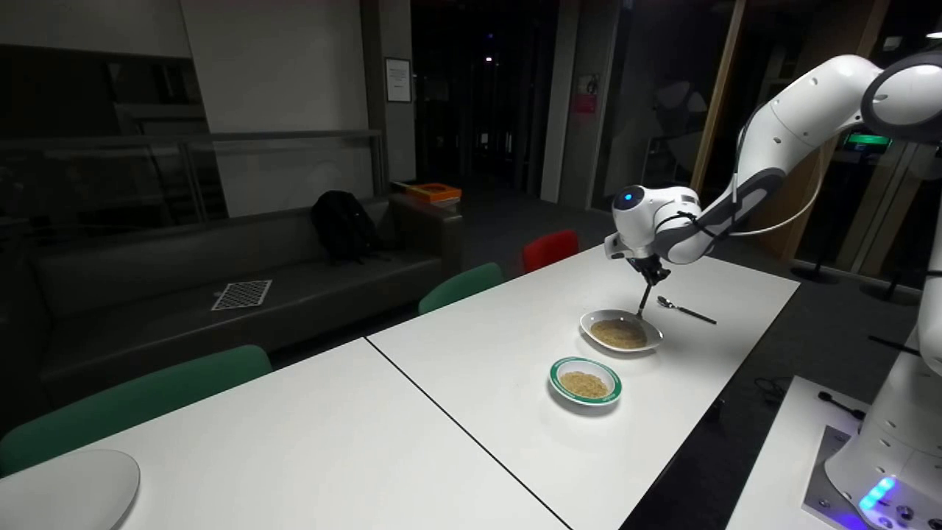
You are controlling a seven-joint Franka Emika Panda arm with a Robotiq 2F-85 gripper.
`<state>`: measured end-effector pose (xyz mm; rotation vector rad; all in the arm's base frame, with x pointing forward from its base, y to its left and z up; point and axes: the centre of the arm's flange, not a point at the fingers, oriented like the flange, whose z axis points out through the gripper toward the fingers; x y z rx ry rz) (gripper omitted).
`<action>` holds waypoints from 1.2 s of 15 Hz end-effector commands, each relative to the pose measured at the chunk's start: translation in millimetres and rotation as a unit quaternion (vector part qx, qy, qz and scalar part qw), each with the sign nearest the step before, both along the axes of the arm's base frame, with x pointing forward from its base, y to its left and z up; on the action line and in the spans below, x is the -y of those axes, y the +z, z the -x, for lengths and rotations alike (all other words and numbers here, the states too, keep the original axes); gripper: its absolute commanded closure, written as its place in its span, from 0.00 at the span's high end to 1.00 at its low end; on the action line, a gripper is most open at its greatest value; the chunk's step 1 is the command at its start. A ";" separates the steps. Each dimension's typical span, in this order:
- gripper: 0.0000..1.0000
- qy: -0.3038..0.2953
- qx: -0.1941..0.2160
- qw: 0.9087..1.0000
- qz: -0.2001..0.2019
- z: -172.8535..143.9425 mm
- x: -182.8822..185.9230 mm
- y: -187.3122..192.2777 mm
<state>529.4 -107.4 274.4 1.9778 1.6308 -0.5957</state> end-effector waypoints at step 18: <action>0.03 0.001 0.005 1.000 -0.024 18.0 -26.6 15.9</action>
